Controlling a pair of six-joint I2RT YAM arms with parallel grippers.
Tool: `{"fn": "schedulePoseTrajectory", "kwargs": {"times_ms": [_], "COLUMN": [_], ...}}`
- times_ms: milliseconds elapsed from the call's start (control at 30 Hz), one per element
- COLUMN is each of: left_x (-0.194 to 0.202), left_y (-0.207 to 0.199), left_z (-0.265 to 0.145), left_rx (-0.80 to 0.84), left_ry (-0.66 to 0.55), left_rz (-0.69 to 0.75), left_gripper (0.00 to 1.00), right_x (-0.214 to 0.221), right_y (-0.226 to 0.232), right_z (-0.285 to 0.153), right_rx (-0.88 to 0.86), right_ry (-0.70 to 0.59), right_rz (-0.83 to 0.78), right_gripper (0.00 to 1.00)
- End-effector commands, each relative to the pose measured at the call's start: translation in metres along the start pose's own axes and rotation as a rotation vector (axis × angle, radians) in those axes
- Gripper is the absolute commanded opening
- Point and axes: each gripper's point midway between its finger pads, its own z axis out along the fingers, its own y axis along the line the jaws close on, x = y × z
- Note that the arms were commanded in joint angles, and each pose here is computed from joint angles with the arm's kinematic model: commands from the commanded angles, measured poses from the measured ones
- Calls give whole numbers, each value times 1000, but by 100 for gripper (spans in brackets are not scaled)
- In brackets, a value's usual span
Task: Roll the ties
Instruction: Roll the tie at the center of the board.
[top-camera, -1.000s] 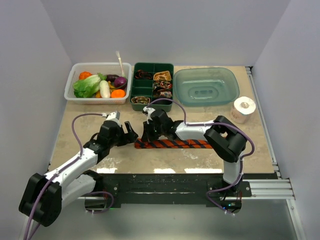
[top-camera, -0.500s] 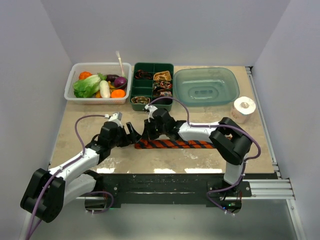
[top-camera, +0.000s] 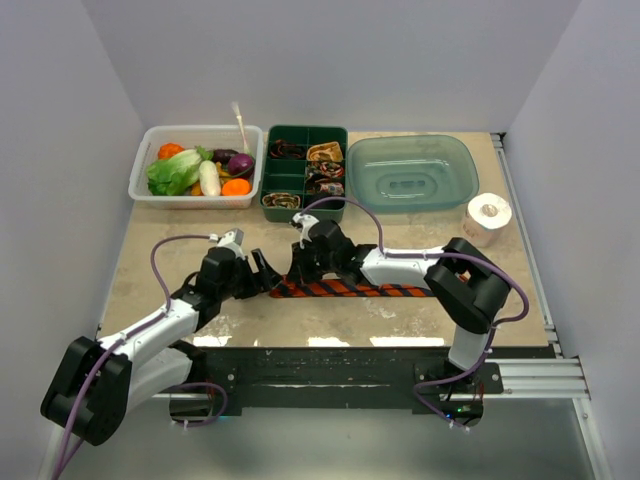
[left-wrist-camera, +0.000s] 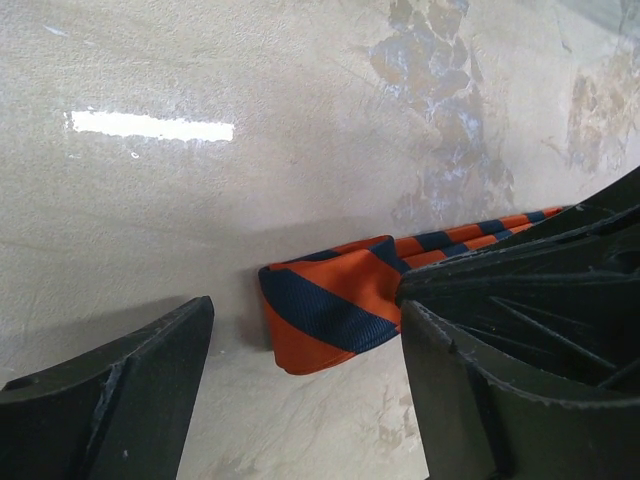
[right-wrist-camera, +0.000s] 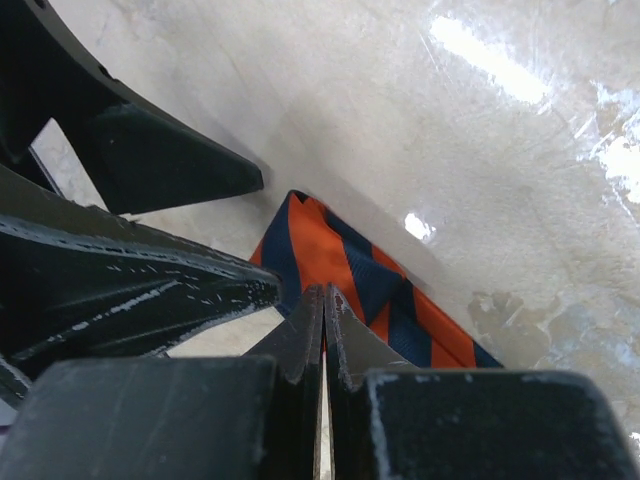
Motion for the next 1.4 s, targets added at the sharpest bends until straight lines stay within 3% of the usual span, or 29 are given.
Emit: {"fn": "schedulePoseTrajectory", "kwargs": {"times_ms": [0, 333, 567, 933, 1167, 1367], "left_x": [0, 13, 16, 26, 7, -16], "left_y": [-5, -6, -14, -12, -28, -34], "left_z": [0, 4, 6, 10, 4, 0], "left_rx": [37, 83, 147, 194, 281, 239], "left_ry": [-11, 22, 27, 22, -77, -136], "left_rz": [-31, -67, -69, -106, -84, -14], "left_gripper": [80, 73, 63, 54, 33, 25], "right_x": [3, 36, 45, 50, 41, 30], "right_y": [2, -15, -23, -24, -18, -8], "right_z": [-1, 8, 10, 7, 12, 29], "right_rx": [-4, 25, 53, 40, 17, -28], "right_ry": [-10, 47, 64, 56, 35, 24], "right_rz": [-10, 7, 20, 22, 17, 22], "right_gripper": [0, 0, 0, 0, 0, 0]}}
